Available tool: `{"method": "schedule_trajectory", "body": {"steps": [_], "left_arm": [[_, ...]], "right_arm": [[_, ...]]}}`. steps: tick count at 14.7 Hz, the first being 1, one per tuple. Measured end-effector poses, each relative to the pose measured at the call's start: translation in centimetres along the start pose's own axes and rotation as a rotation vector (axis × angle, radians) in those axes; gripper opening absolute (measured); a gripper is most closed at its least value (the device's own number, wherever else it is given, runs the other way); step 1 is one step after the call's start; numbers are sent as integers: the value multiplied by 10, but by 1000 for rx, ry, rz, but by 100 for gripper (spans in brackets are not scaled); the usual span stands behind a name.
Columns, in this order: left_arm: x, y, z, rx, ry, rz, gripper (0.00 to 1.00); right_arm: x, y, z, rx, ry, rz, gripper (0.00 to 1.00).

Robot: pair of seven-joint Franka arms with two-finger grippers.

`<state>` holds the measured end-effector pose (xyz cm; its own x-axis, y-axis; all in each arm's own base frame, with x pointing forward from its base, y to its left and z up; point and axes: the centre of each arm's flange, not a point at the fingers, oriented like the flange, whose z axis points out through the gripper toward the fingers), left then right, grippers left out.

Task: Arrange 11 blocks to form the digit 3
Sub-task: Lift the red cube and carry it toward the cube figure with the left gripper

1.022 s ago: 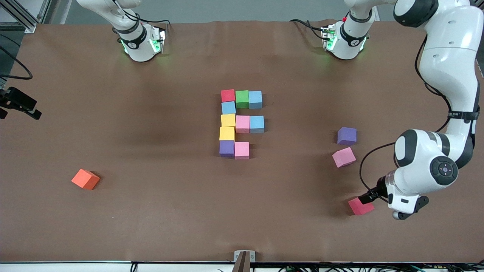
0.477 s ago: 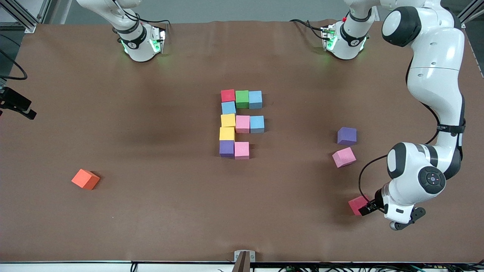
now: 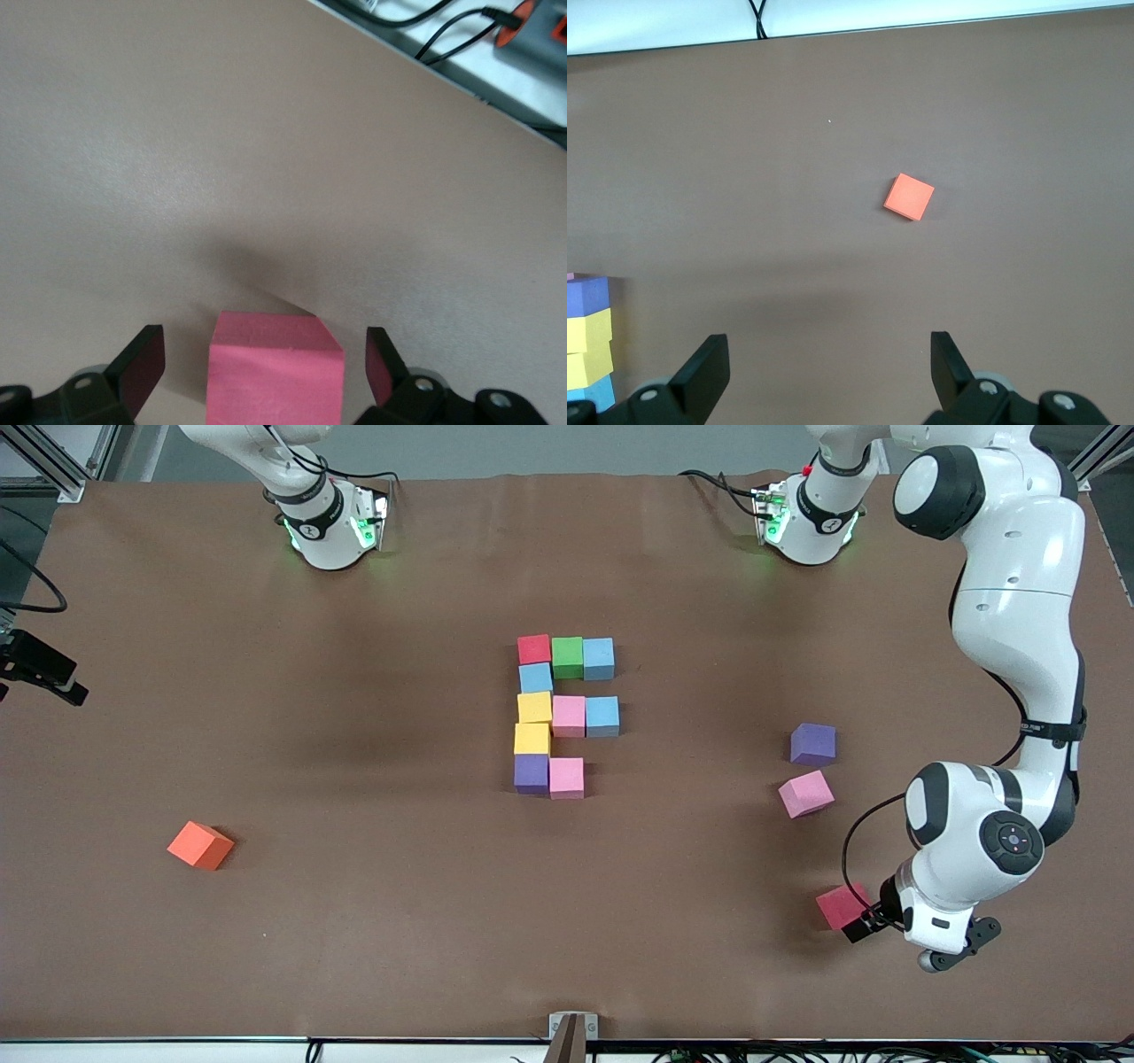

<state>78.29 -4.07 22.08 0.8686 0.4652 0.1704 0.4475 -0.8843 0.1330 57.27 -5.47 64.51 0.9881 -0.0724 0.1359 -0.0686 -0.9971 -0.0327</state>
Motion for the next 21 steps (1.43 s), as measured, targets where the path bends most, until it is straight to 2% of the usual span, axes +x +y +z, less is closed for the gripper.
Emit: {"method": "schedule_trajectory", "body": {"steps": [6,7,9,10,14,21], "left_arm": [[-7,-2,21,-47,-51,-66,97],[-7,-2,21,-54,-58,-76,91],[-7,-2,21,-59,-64,-89,68],[-7,-2,21,-59,-64,-104,63],[-15,9,17,-44,-97,-220,60],[-68,101,-44,10,-146,-453,60]], "right_arm": [[0,3,1,-2,-1,5,100],[0,3,1,-2,-1,6,100],[0,3,1,-2,-2,5,100],[0,3,1,-2,-3,5,100],[0,9,4,-5,-14,16,100],[2,13,9,-7,-23,22,100]]}}
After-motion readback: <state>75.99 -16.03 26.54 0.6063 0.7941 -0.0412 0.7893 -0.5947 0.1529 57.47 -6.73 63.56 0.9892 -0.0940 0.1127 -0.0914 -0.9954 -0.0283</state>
